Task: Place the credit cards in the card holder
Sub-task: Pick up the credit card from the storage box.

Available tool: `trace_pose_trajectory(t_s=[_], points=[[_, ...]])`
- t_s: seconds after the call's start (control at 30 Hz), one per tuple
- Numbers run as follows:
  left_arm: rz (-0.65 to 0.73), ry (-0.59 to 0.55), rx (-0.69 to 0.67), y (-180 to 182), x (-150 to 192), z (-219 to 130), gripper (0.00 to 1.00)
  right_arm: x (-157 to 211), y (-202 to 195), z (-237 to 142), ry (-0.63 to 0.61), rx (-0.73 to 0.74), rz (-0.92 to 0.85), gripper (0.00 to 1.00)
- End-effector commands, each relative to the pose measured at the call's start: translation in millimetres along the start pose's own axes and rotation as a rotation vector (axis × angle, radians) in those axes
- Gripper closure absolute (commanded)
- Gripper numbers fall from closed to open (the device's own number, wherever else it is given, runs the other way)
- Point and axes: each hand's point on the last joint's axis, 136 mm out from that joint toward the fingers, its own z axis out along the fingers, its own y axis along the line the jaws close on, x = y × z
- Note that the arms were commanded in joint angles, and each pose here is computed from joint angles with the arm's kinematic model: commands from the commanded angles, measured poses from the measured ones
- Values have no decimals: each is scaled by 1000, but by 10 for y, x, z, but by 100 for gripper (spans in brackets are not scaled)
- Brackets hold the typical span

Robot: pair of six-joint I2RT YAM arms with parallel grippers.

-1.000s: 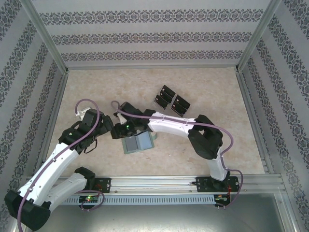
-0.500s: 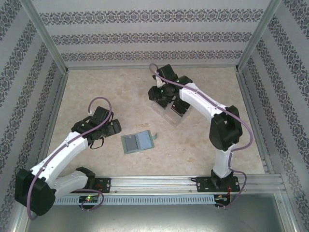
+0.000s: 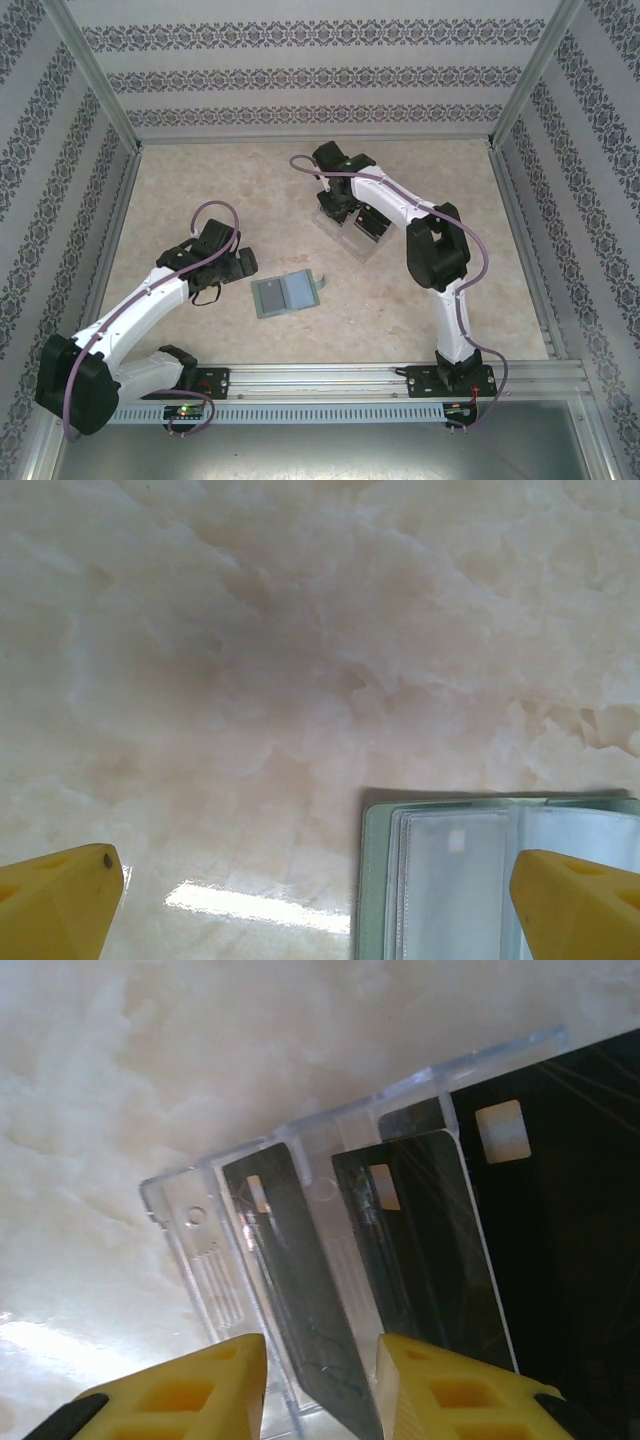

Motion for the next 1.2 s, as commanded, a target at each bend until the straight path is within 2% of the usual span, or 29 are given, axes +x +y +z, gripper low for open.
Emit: trace_pose_trajectory(t_s=[0.0,0.5,0.7,0.87,1.0,1.17], points=[[28,7,7,-34,43,48,0,-26,-49,-39,2,60,-48,64],[35,3,3,-45,43,54,0,-17,45,93,37,18,-57,69],[33,-5,6,-51,27,47,0,-8,66,92,39,2,-54,84],[35,-4,3,-47,26,51,0,-25,82,49,33,-8,-59,89],[39,-2,4,-52,27,54,0,-71,112,-20,24,-46,-53,99],[50,0,-4,-48,20,55,0,-188,167,-205,-13,-102,-34,100]])
